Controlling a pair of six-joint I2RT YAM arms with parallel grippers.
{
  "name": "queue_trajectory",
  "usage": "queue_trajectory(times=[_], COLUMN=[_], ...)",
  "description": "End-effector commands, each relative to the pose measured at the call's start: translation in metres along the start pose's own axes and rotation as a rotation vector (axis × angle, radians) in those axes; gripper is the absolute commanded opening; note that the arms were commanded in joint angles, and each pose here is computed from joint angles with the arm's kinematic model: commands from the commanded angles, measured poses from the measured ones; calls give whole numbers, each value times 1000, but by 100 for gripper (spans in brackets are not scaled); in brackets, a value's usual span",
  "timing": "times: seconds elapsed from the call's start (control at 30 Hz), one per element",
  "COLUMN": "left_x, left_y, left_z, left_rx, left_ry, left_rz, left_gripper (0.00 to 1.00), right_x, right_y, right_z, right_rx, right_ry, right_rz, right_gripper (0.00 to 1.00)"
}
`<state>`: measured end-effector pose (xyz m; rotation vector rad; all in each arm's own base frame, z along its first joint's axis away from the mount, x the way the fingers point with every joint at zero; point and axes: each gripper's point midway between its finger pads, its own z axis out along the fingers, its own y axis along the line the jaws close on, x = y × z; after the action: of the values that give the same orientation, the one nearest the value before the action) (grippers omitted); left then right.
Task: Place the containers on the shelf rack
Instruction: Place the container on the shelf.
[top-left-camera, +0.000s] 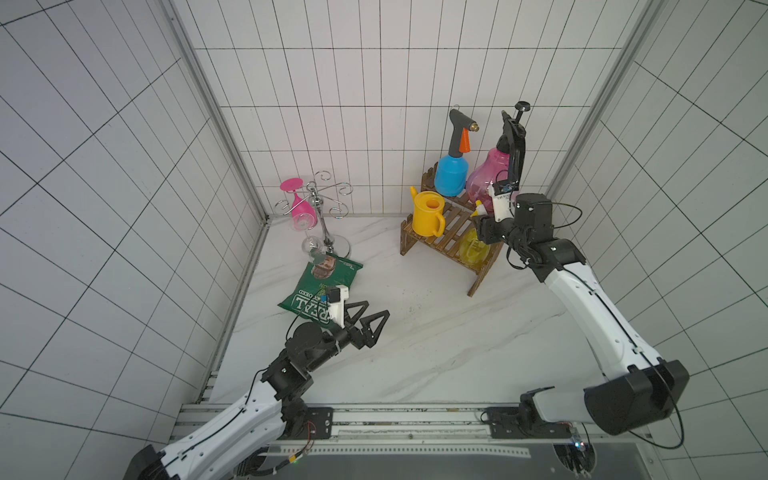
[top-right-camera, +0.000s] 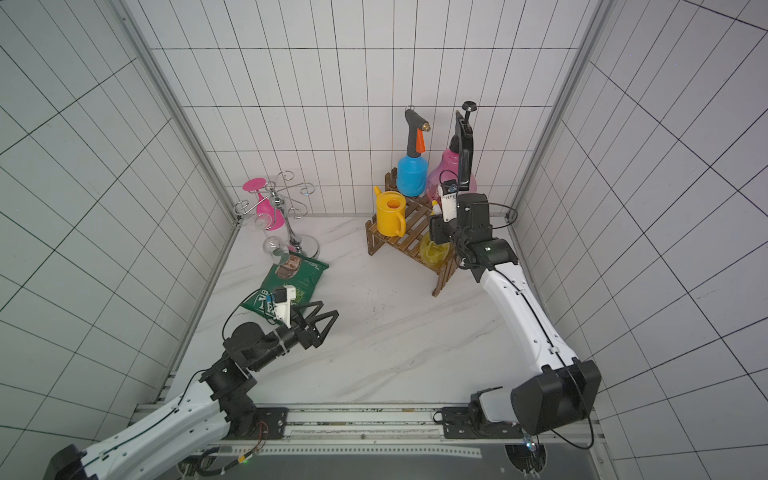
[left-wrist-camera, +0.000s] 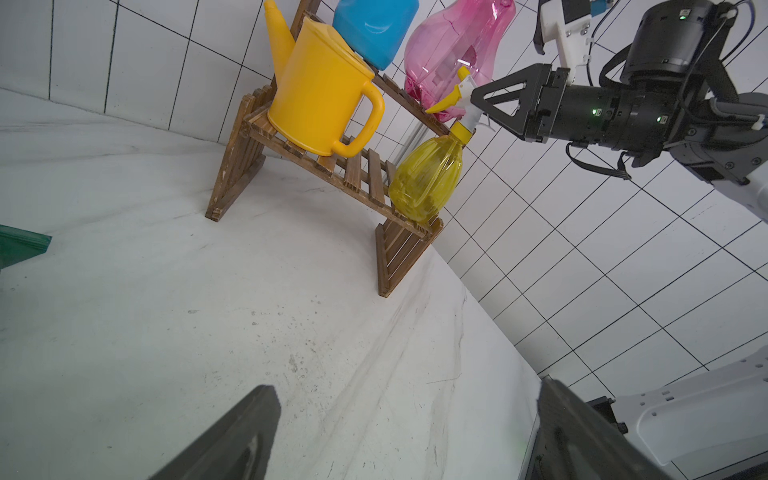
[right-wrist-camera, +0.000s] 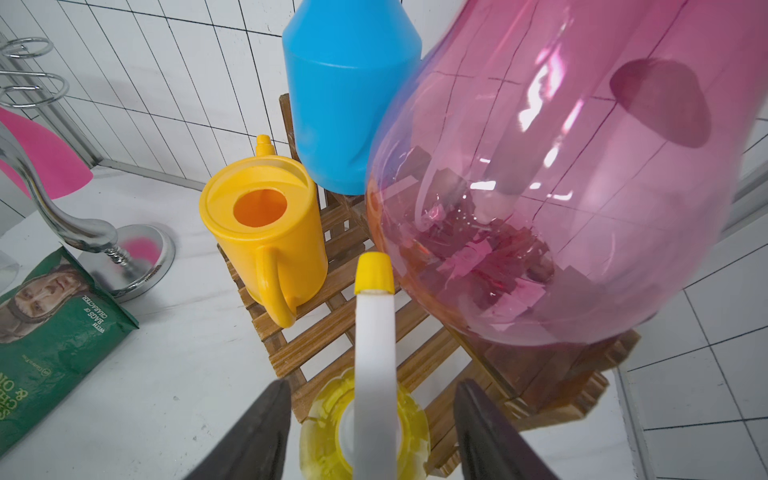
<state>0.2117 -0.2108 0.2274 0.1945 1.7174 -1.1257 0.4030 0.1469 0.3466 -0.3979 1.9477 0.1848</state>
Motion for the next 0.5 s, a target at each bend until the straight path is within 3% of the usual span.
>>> queue_trajectory(times=[0.0, 0.2, 0.47], left_x=[-3, -3, -2], left_y=[2, 3, 2], left_z=[-2, -2, -2], left_rx=[-14, -17, -11], left_ry=[-19, -18, -18], left_rz=[4, 2, -1], left_gripper=[99, 98, 98], right_x=[-8, -10, 14], right_y=[-1, 8, 20], right_z=[-17, -50, -104], right_rx=[-9, -57, -125], right_ry=[-50, -114, -259], right_rz=[18, 42, 85], right_gripper=[72, 79, 83])
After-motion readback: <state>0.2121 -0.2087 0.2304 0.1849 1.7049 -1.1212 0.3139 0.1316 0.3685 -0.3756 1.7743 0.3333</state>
